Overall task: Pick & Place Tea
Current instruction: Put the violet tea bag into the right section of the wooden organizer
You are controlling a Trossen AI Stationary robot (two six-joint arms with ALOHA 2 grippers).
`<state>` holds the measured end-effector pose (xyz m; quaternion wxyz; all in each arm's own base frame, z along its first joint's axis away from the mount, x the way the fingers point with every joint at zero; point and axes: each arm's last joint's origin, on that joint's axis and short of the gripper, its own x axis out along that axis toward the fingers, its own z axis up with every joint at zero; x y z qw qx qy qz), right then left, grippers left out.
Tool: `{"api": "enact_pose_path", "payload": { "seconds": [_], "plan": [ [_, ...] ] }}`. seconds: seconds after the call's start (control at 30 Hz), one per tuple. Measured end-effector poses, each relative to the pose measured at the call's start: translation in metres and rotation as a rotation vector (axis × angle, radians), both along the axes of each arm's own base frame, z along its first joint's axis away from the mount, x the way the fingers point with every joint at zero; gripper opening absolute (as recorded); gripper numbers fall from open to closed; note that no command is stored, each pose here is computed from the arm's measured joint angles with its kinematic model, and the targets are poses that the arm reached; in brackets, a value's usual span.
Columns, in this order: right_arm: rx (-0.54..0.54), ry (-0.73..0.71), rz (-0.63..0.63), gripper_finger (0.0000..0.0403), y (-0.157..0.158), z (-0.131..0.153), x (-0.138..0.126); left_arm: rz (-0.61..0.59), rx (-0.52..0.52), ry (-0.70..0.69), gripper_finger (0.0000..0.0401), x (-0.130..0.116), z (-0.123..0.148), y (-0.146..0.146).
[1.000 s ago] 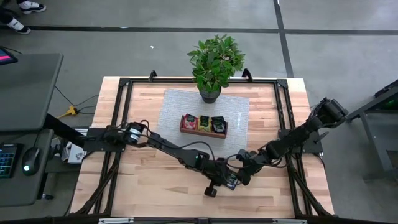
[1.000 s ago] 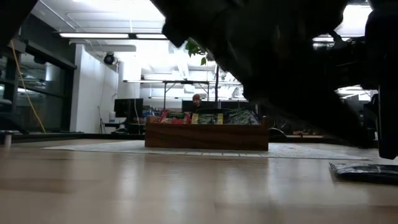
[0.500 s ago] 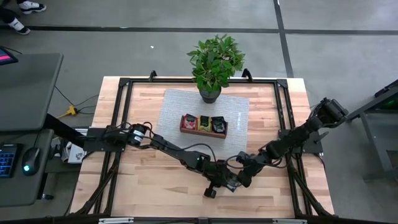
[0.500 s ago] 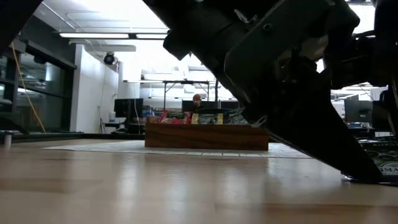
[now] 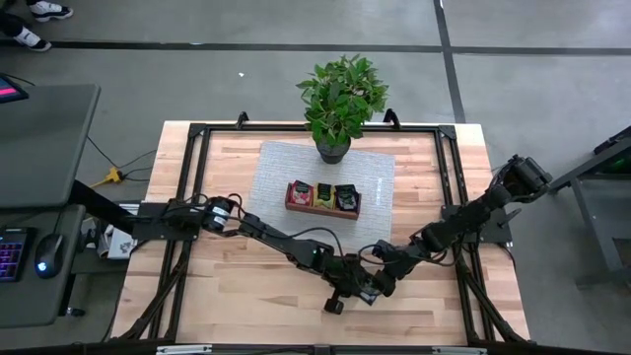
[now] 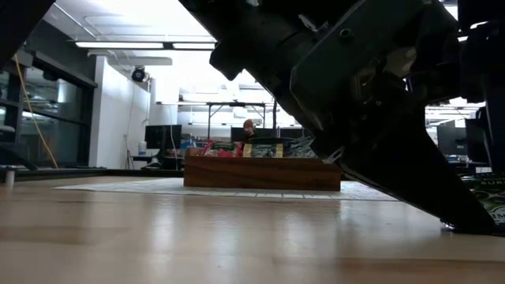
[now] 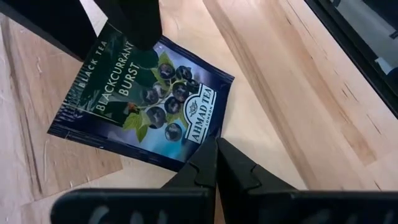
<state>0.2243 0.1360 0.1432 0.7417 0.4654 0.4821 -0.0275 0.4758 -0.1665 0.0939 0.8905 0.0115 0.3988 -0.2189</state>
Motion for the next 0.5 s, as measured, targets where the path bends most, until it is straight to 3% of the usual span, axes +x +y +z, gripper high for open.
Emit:
{"api": "enact_pose_path", "payload": {
  "seconds": [0.5],
  "plan": [
    [0.022,0.036,-0.003,0.0167,0.005,-0.021,0.008,0.008,0.003,-0.002,0.0000,0.001,0.000,0.003]
  ]
}}
